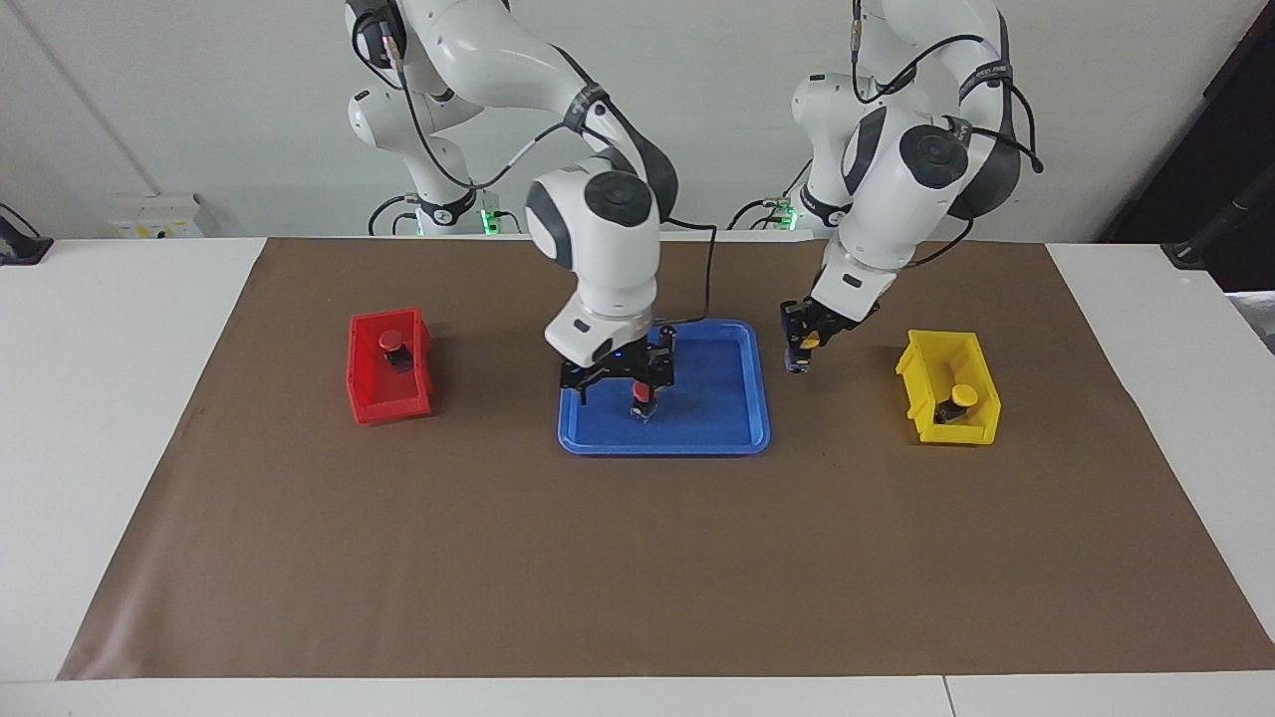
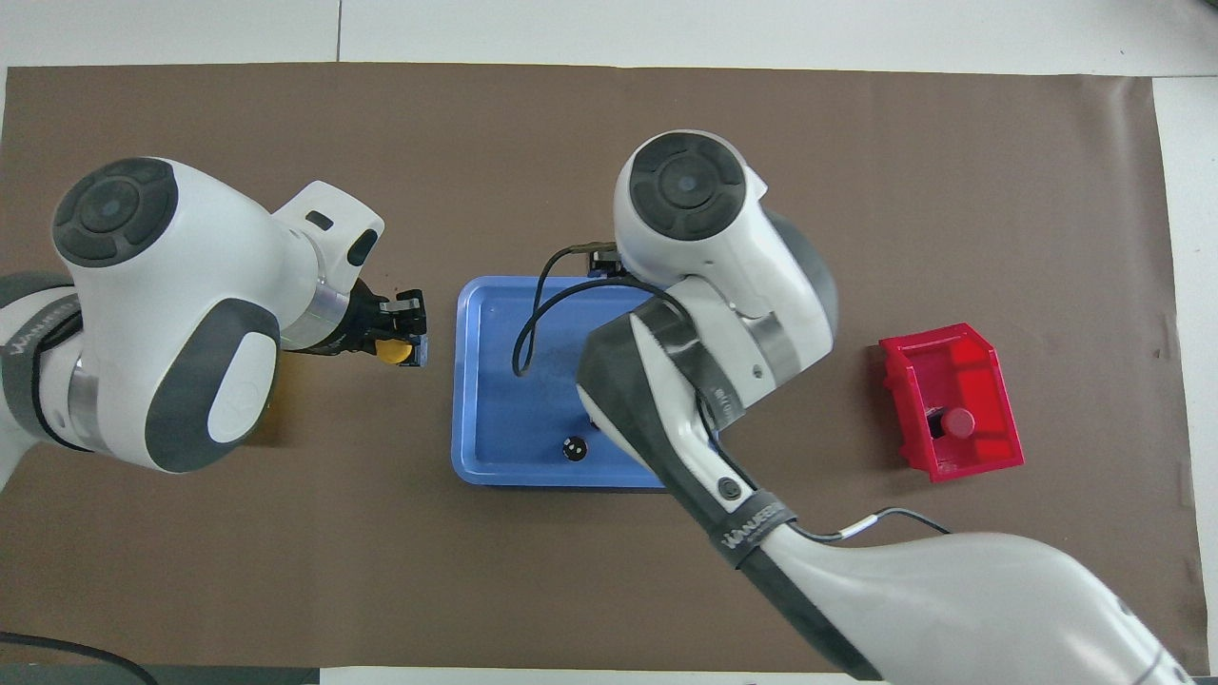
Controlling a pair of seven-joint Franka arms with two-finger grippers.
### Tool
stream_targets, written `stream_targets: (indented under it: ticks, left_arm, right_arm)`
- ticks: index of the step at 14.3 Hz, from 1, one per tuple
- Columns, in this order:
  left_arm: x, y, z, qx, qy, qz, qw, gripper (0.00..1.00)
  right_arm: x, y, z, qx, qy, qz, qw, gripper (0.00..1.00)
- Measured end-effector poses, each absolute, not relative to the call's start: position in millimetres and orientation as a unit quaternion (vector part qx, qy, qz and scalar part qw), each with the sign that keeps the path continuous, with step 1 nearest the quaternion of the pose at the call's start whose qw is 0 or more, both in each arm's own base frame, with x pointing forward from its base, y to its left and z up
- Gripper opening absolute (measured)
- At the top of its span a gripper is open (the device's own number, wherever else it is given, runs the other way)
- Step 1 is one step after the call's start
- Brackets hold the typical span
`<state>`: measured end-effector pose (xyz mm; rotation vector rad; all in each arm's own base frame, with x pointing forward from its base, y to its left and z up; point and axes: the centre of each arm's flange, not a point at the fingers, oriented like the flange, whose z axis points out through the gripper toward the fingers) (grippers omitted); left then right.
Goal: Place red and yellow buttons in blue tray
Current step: 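Carry the red button into the blue tray with the right gripper and release, then lower the yellow button into the tray while the right gripper grasps red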
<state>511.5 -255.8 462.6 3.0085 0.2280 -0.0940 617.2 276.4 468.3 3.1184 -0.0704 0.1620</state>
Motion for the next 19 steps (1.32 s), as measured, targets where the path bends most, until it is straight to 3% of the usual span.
stream_targets:
  ticks: [2,6,10,11,19]
  left_arm:
    - [504.3,-289.7,449.0,0.994,0.089,-0.026,0.066,0.41]
    - [489.5,-346.9,414.0,0.992,0.102,-0.025,0.069,0.41]
    - [489.3,-367.2,377.3,0.992,0.104,-0.035,0.062,0.41]
    - [488.8,-371.9,370.6,0.992,0.106,-0.036,0.061,0.41]
    - [496.0,-385.7,359.8,0.991,0.114,-0.035,0.063,0.41]
  right_arm:
    - [618.8,205.6,483.3,0.998,-0.034,0.043,0.015,1.00]
    - [594.4,108.7,457.4,0.999,-0.018,-0.015,0.028,1.00]
    - [556.3,17.4,426.9,0.998,-0.002,-0.062,-0.026,0.92]
    - [545.2,3.2,418.9,0.998,0.003,-0.062,-0.032,0.84]
    - [498.1,-2.3,377.1,0.998,0.017,-0.057,-0.033,0.71]
